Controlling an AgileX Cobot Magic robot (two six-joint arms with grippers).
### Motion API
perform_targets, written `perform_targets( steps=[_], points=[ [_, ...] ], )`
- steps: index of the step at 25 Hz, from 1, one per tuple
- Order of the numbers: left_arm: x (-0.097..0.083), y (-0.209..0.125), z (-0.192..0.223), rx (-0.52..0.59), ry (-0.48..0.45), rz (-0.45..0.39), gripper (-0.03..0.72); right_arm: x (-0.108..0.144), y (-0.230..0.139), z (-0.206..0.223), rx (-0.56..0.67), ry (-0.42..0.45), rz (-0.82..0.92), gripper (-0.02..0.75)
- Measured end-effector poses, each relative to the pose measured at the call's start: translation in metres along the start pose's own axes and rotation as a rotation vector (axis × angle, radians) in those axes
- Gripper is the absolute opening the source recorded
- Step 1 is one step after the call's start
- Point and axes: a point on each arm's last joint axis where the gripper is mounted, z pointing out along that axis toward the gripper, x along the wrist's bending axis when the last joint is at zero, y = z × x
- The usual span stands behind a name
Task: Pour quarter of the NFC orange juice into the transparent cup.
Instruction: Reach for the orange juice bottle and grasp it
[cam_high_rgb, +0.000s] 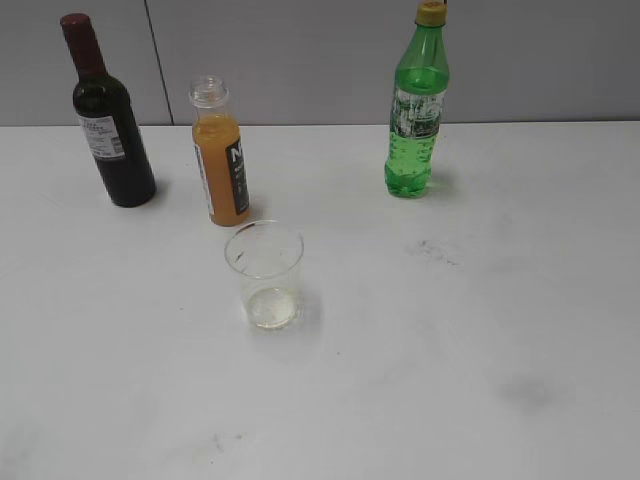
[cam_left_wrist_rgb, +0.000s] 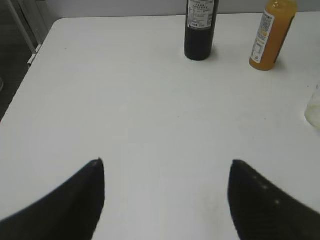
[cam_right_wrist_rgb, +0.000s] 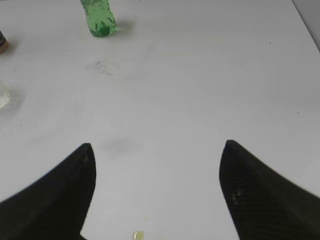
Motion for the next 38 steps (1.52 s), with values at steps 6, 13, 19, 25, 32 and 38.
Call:
perform_targets(
  steps=[6, 13, 19, 25, 32, 38],
  points=[
    [0.000, -0.001, 0.000, 0.004, 0.000, 0.000, 0.584, 0.000, -0.001, 0.003, -0.004, 0.001, 0.002, 0.590],
    [0.000, 0.004, -0.001, -0.042, -0.001, -0.002, 0.582, 0.000, -0.001, 0.003, -0.007, 0.001, 0.002, 0.590],
    [-0.005, 0.016, -0.002, -0.132, -0.060, -0.043, 0.582, 0.000, -0.001, 0.003, -0.009, 0.004, 0.003, 0.590],
    [-0.003, 0.035, 0.009, -0.202, -0.054, -0.051, 0.582, 0.000, -0.001, 0.003, -0.009, 0.004, 0.004, 0.590],
    [0.001, 0.068, 0.026, -0.356, -0.032, -0.070, 0.584, 0.000, -0.001, 0.003, -0.009, 0.004, 0.004, 0.590],
    [0.004, 0.091, 0.056, -0.386, -0.012, -0.082, 0.585, 0.000, 0.000, 0.003, -0.009, 0.004, 0.004, 0.590]
  ],
)
